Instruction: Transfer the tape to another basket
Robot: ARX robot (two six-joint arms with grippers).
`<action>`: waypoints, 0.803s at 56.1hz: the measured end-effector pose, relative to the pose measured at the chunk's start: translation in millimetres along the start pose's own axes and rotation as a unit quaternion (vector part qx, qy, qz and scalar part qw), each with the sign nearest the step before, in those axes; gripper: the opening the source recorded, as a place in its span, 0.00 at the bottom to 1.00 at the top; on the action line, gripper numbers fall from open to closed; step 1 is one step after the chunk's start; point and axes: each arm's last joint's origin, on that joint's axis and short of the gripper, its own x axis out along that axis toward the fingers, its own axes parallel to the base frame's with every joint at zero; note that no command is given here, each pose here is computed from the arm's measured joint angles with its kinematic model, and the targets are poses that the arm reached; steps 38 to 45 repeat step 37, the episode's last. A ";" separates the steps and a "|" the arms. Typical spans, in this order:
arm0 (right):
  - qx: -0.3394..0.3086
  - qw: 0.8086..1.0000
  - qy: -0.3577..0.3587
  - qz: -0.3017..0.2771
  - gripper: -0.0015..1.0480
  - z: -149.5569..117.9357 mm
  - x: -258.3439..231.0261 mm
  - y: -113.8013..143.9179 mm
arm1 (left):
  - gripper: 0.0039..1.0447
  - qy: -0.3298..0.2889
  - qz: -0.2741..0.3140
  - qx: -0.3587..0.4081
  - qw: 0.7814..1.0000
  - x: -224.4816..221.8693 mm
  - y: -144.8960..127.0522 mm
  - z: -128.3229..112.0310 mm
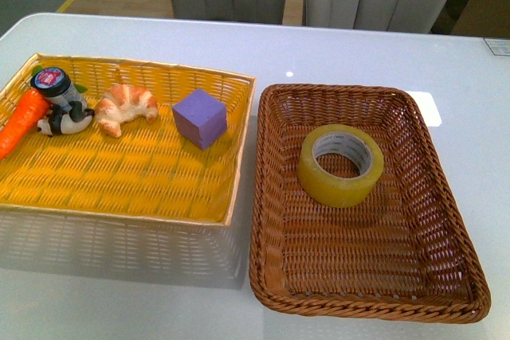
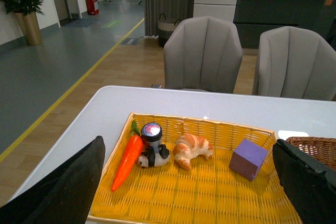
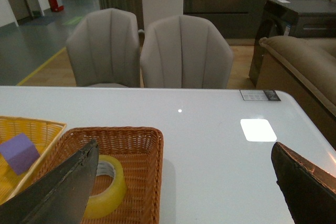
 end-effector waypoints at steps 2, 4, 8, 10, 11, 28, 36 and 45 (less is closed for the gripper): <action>0.000 1.000 0.000 0.000 0.91 0.0 0.0 0.0 | 0.92 0.000 0.000 0.000 1.000 0.0 0.0 0.0; 0.000 1.000 0.000 0.000 0.91 0.0 0.0 0.0 | 0.92 0.000 0.000 0.000 1.000 0.0 0.0 0.0; 0.000 1.000 0.000 0.000 0.91 0.0 0.0 0.0 | 0.92 0.000 0.000 0.000 1.000 0.0 0.0 0.0; 0.000 1.000 0.000 0.000 0.91 0.0 0.0 0.0 | 0.92 0.000 0.000 0.000 1.000 0.0 0.0 0.0; 0.000 1.000 0.000 0.000 0.91 0.0 0.0 0.0 | 0.92 0.000 0.000 0.000 1.000 0.0 0.0 0.0; 0.000 1.000 0.000 0.000 0.91 0.0 0.0 0.0 | 0.92 0.000 0.000 0.000 1.000 0.0 0.0 0.0; 0.000 1.000 0.000 0.000 0.91 0.0 0.0 0.0 | 0.92 0.000 0.000 0.000 1.000 0.0 0.0 0.0; 0.000 1.000 0.000 0.000 0.91 0.0 0.0 0.0 | 0.92 0.000 0.000 0.000 1.000 0.0 0.0 0.0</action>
